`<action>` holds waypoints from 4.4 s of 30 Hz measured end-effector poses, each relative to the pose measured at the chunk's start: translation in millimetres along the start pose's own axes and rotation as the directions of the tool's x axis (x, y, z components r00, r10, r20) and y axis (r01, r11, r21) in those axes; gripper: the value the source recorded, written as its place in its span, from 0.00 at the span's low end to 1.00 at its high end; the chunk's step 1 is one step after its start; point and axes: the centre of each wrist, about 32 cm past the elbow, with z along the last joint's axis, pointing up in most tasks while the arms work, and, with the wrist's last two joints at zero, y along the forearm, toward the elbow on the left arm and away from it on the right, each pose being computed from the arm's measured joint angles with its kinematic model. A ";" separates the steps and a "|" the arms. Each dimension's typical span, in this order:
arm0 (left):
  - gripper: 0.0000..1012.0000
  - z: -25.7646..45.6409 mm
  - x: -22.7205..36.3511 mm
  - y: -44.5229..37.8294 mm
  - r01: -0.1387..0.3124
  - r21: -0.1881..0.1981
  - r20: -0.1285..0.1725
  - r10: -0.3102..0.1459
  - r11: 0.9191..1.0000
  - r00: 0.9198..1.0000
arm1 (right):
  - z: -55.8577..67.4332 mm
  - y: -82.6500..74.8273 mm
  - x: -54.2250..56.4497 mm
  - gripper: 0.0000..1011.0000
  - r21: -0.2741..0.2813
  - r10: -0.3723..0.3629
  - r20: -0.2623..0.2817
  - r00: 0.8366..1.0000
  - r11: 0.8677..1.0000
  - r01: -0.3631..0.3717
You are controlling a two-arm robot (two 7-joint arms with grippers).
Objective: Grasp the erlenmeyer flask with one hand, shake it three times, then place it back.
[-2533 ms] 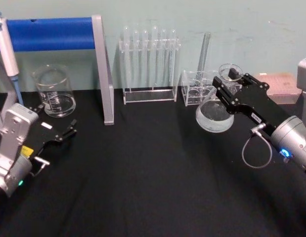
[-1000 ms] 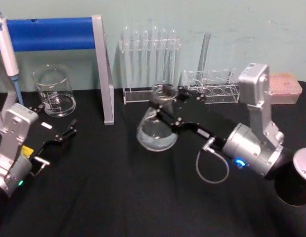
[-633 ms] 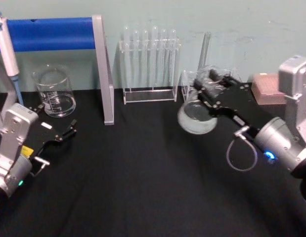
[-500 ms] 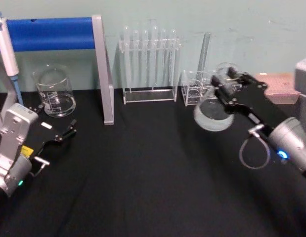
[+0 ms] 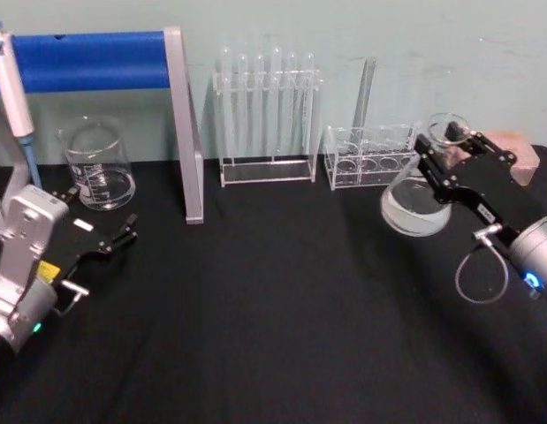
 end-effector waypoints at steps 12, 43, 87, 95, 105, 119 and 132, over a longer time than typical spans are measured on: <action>0.99 0.0 0.0 0.0 0.000 0.000 0.000 0.000 1.000 1.000 | -1.2 27.4 -31.7 0.44 0.015 0.271 -0.024 0.962 0.963 -0.270; 0.99 0.0 0.0 0.0 0.000 0.000 0.000 0.000 1.000 1.000 | -4.0 46.6 -54.1 0.44 0.028 0.428 -0.046 0.903 0.904 -0.427; 0.99 0.0 0.0 0.0 0.000 0.000 0.000 0.000 1.000 1.000 | -6.2 30.4 -24.6 0.44 -0.019 0.245 -0.050 0.968 0.969 -0.246; 0.99 0.0 0.0 0.0 0.000 0.000 0.000 0.000 1.000 1.000 | -7.1 45.5 -47.9 0.44 -0.007 0.441 -0.066 0.895 0.897 -0.442; 0.99 0.0 0.0 0.0 0.000 0.000 0.000 0.000 1.000 1.000 | -6.8 49.3 -54.6 0.44 0.003 0.497 -0.073 0.864 0.867 -0.499; 0.99 0.0 0.0 0.0 0.000 0.000 0.000 0.000 1.000 1.000 | -4.7 32.1 -31.8 0.44 0.005 0.326 -0.062 0.943 0.945 -0.327; 0.99 0.0 0.0 0.0 0.000 0.000 0.000 0.000 1.000 1.000 | -0.7 -0.7 2.2 0.44 -0.019 0.035 -0.029 0.999 0.999 -0.035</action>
